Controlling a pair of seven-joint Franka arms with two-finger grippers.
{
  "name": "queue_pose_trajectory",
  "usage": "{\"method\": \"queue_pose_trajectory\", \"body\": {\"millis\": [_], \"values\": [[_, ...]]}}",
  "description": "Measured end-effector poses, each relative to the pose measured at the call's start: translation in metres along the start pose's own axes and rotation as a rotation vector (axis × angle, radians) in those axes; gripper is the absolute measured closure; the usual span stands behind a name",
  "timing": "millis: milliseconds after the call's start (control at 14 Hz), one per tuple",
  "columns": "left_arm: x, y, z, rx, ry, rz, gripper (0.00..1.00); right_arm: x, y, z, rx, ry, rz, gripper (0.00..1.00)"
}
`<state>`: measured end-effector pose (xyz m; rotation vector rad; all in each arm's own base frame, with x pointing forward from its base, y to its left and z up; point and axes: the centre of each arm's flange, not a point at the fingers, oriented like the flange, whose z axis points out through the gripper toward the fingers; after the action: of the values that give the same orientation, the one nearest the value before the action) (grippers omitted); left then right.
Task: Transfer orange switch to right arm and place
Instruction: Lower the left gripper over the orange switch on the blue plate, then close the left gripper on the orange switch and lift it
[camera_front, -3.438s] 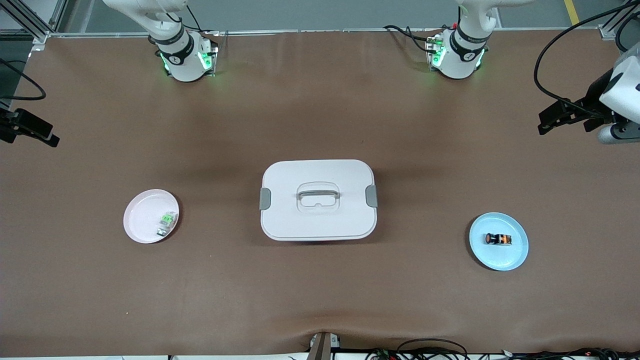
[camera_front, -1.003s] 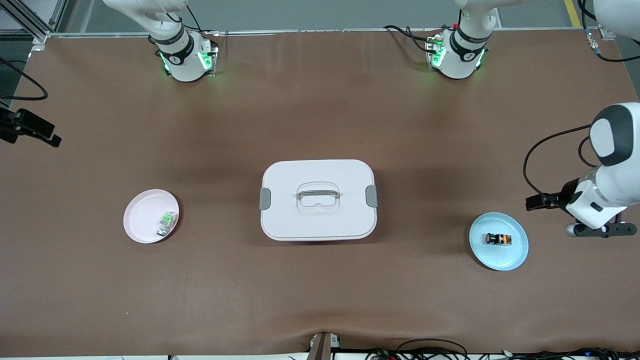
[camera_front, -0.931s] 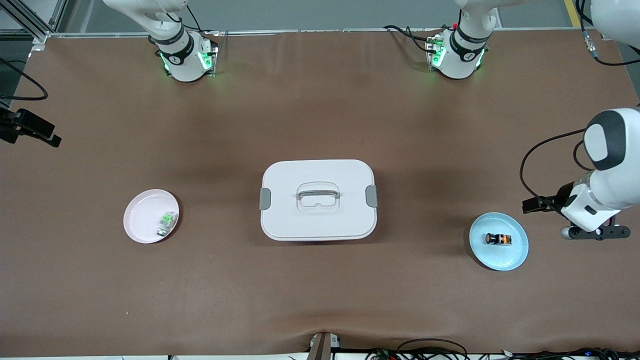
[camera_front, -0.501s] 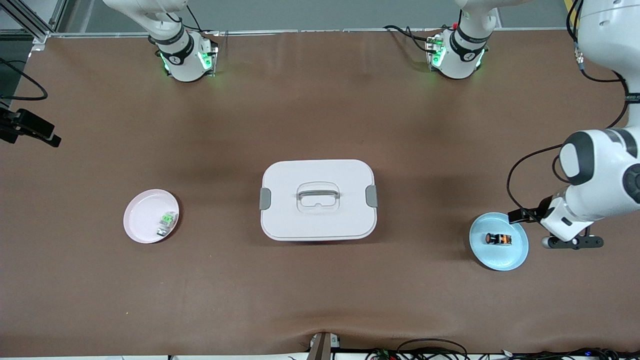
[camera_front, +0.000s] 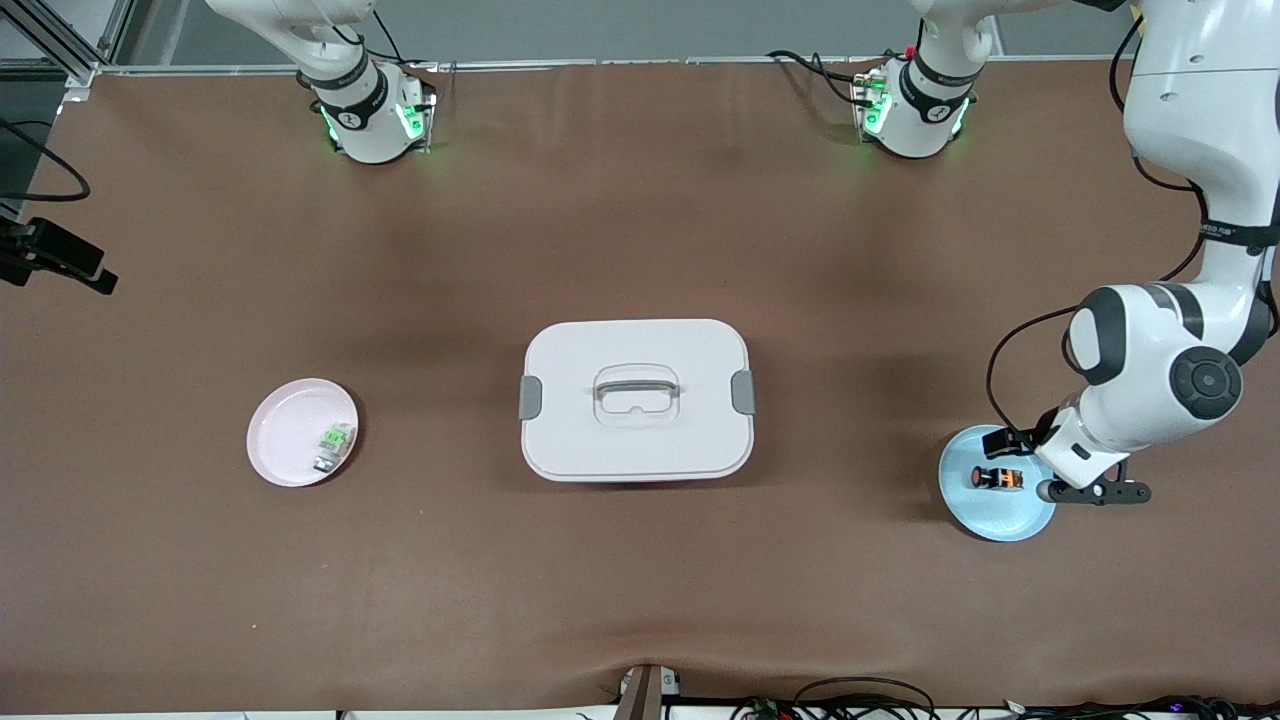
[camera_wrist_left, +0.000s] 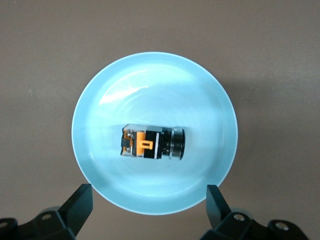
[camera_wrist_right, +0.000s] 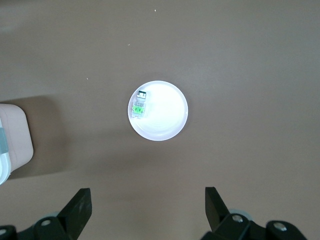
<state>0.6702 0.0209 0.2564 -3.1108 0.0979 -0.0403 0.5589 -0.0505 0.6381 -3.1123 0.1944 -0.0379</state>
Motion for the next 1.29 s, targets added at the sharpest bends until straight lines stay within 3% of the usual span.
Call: {"method": "queue_pose_trajectory", "body": {"millis": [286, 788, 1289], "values": [[0.001, 0.000, 0.016, 0.025, 0.010, 0.040, 0.00, 0.000, 0.000, 0.000, 0.000, 0.000, 0.000, 0.00], [0.006, -0.002, 0.045, 0.003, 0.063, 0.020, 0.00, 0.000, 0.000, 0.000, 0.000, 0.003, 0.001, 0.00], [0.008, 0.000, 0.058, -0.010, 0.067, 0.011, 0.05, 0.001, 0.000, -0.001, 0.000, 0.012, 0.001, 0.00]]}}
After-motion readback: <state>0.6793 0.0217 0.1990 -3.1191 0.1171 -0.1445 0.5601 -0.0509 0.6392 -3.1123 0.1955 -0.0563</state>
